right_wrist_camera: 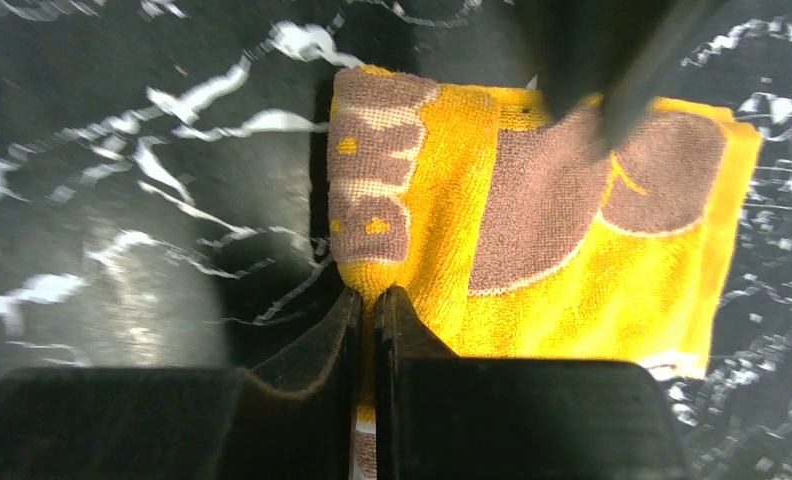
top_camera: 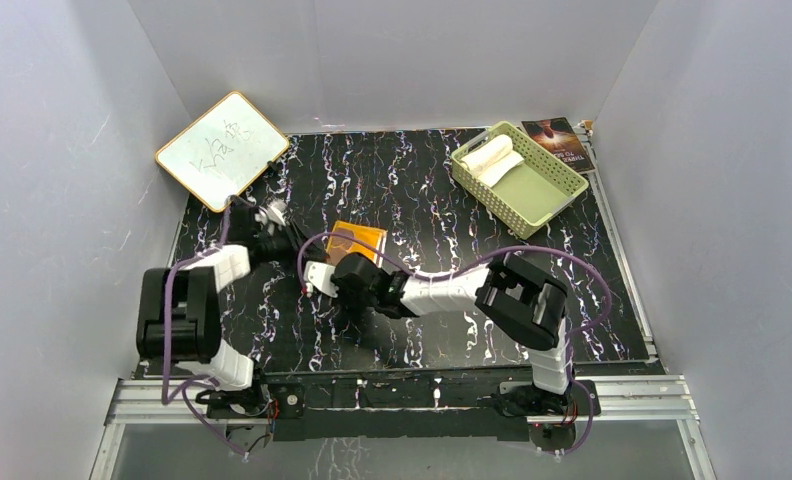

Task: Roll the towels
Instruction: Roll the towel at the center of the board.

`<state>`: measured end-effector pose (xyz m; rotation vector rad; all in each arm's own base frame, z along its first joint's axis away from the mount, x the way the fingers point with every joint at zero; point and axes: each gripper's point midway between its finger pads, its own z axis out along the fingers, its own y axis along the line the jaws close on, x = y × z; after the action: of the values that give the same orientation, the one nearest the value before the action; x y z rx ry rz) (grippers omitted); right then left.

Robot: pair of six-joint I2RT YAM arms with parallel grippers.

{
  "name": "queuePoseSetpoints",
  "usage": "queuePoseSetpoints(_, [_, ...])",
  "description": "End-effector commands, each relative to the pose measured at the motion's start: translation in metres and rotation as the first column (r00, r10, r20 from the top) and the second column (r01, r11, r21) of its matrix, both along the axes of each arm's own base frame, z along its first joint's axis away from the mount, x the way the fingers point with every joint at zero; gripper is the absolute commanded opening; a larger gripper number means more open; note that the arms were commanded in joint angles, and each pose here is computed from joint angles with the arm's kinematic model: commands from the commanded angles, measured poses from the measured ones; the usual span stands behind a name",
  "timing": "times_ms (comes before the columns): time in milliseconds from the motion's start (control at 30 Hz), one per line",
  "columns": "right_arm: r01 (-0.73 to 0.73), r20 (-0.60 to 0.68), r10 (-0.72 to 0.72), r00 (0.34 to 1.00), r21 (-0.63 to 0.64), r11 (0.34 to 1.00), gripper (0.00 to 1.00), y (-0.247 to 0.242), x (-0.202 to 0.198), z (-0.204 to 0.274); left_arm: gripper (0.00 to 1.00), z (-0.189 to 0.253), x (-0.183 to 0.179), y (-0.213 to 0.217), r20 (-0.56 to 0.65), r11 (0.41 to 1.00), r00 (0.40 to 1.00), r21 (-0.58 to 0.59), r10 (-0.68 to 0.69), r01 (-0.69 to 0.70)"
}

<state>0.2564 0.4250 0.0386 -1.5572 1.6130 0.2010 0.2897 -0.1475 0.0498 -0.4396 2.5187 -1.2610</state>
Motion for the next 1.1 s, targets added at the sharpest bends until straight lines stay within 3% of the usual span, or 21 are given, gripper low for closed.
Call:
queuePoseSetpoints(0, [0.047, -0.306, -0.024, 0.952, 0.07, 0.996, 0.0, 0.015, -0.028, 0.02, 0.26, 0.077, 0.034, 0.04, 0.222, 0.995, 0.974, 0.069, 0.053, -0.07])
queuePoseSetpoints(133, [0.071, -0.534, 0.035, 0.845, 0.177, 0.982, 0.0, 0.02, -0.046, 0.046, 0.31, 0.102, 0.042, 0.063, 0.287, 0.987, 0.954, 0.106, 0.086, -0.121])
queuePoseSetpoints(300, [0.161, -0.767, 0.125, 0.63, 0.286, 0.944, 0.0, 0.013, -0.048, 0.064, 0.31, 0.102, 0.03, 0.072, 0.286, 0.985, 0.953, 0.107, 0.101, -0.136])
queuePoseSetpoints(433, [0.244, -0.894, 0.107, 0.436, 0.232, 0.942, 0.0, 0.014, -0.04, 0.063, 0.31, 0.102, 0.024, 0.072, 0.286, 0.985, 0.952, 0.098, 0.106, -0.139])
queuePoseSetpoints(733, [0.211, -0.987, 0.1, 0.126, 0.125, 0.969, 0.0, 0.028, -0.029, 0.053, 0.3, 0.104, 0.019, 0.061, 0.282, 0.997, 0.958, 0.036, 0.056, -0.069])
queuePoseSetpoints(900, [0.255, -0.99, 0.135, 0.028, 0.138, 0.957, 0.0, 0.021, -0.007, 0.055, 0.29, 0.099, 0.012, 0.058, 0.271, 0.998, 0.961, 0.024, 0.049, -0.057])
queuePoseSetpoints(1067, [0.303, -0.987, 0.158, -0.009, 0.148, 0.941, 0.0, 0.013, 0.012, 0.053, 0.28, 0.097, 0.011, 0.057, 0.266, 0.999, 0.963, 0.016, 0.046, -0.052])
